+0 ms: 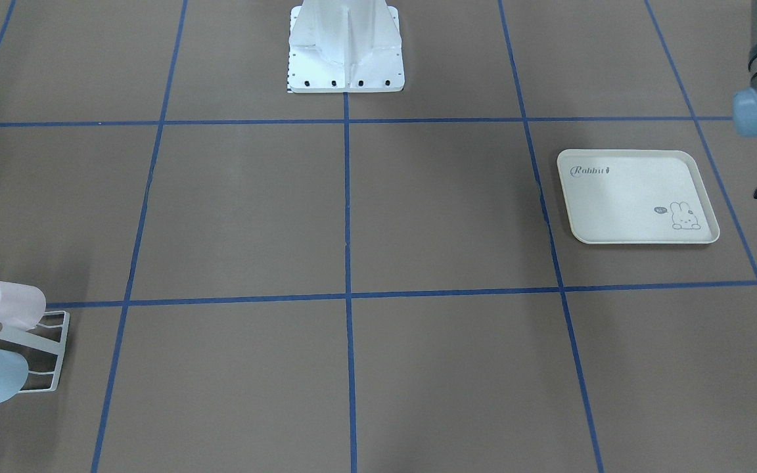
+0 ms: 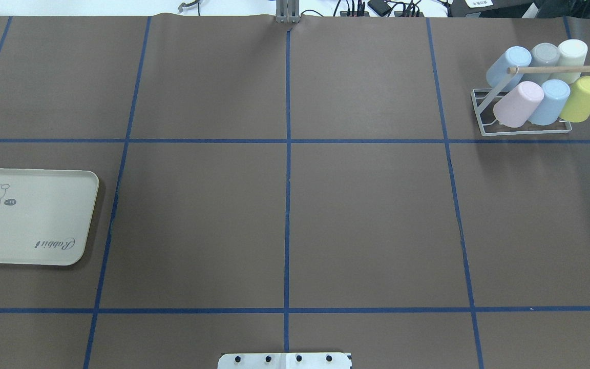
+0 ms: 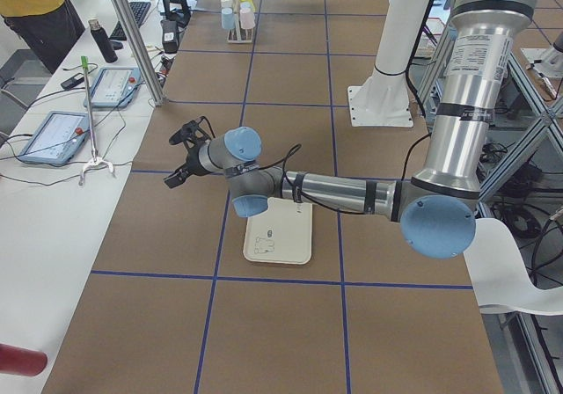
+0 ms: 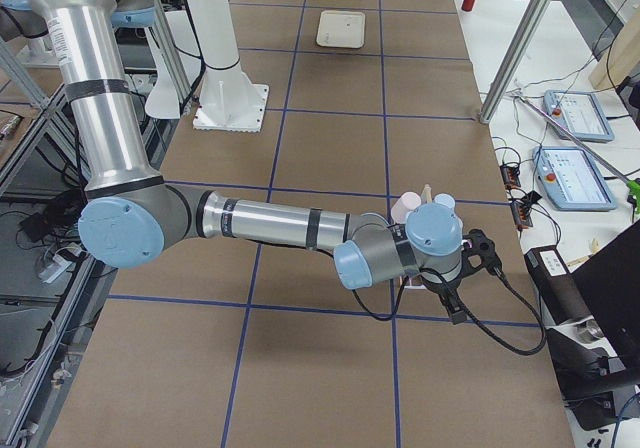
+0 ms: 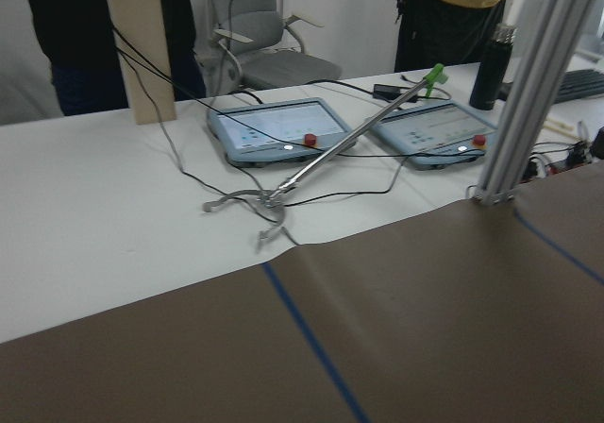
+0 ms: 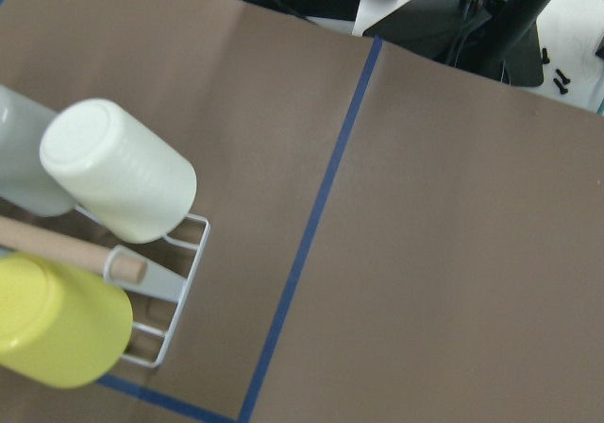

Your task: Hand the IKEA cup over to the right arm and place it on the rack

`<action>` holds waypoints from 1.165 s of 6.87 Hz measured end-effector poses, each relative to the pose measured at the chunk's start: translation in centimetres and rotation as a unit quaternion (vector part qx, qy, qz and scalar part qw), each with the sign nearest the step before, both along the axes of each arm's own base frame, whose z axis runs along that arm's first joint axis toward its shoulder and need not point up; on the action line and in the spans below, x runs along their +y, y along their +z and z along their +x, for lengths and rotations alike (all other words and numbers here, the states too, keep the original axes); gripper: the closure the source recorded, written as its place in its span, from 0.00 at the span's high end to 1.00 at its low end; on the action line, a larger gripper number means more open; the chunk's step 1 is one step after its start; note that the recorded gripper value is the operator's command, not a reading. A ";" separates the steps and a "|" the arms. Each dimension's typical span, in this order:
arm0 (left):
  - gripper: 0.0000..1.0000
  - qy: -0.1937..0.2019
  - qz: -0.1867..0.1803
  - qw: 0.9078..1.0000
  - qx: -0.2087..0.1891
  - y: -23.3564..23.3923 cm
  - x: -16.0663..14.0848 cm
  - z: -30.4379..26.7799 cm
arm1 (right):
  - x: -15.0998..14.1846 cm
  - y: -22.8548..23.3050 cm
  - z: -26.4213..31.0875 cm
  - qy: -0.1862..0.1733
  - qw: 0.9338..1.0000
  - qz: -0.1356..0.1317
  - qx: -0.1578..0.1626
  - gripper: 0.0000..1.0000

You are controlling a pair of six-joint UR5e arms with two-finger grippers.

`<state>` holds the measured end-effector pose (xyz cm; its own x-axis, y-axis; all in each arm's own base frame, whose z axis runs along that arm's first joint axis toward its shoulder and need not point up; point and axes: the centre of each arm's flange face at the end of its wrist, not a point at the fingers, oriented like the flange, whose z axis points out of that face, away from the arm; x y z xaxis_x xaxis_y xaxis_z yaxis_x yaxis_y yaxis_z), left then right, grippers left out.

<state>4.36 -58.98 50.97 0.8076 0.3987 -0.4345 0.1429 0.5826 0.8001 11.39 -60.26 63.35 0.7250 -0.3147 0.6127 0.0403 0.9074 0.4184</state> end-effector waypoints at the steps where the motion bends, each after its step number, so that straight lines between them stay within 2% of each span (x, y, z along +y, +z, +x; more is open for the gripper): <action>1: 1.00 0.026 -0.057 0.998 -0.032 0.9 -1.2 -3.1 | 0.4 0.3 0.1 -0.028 0.999 -0.027 0.008 1.00; 3: 1.00 0.070 -0.166 0.983 -0.024 0.4 -2.1 -7.8 | 1.4 -1.4 -0.6 -0.062 0.995 -0.082 0.018 1.00; 4: 1.00 0.076 -0.201 0.976 -0.021 -0.1 -1.5 -8.6 | 1.9 -2.2 -0.9 -0.068 0.993 -0.096 0.025 1.00; 6: 1.00 0.091 -0.216 0.972 -0.032 0.7 2.0 -9.1 | 2.4 -3.1 -1.1 -0.070 0.992 -0.097 0.034 1.00; 8: 1.00 0.104 -0.217 0.970 -0.035 3.9 5.3 -8.9 | 3.1 -3.3 -1.3 -0.067 0.993 -0.096 0.034 1.00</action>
